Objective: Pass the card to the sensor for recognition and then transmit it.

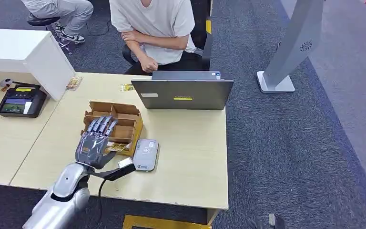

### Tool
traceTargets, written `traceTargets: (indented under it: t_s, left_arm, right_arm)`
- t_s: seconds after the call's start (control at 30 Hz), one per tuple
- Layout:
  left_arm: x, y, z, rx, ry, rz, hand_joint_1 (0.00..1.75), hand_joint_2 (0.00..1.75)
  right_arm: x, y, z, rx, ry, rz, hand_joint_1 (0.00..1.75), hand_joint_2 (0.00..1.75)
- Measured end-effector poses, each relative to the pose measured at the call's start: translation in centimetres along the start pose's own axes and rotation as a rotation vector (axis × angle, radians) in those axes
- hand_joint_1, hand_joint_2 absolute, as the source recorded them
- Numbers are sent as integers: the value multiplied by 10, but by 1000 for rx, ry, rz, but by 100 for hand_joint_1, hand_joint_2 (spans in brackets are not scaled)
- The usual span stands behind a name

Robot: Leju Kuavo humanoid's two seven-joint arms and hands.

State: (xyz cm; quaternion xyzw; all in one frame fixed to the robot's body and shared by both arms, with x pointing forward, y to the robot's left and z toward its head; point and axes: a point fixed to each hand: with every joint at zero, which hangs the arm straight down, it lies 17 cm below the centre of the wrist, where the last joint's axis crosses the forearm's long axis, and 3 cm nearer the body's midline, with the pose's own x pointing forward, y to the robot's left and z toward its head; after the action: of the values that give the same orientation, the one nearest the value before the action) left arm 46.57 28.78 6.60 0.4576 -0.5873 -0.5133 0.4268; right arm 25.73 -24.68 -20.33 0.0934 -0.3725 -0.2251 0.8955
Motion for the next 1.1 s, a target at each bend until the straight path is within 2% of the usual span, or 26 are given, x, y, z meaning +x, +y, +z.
traceTargets:
  t_s: [0.53, 0.8, 0.9, 1.1]
  left_arm:
    - [-1, -14, 2, -70, 11, 66, 175, 175]
    - [-1, -14, 2, -72, 11, 69, 175, 175]
    - [-8, -13, 1, -70, 41, 35, 175, 175]
    - [-13, -2, -4, -19, 60, -6, 175, 175]
  right_arm:
    - [0, 0, 0, -1, -1, -4, 0, 0]
    - [0, 0, 0, 1, 0, -2, 0, 0]
    - [0, 0, 0, -2, -1, -3, 0, 0]
    - [0, -1, 0, -5, -1, -3, 0, 0]
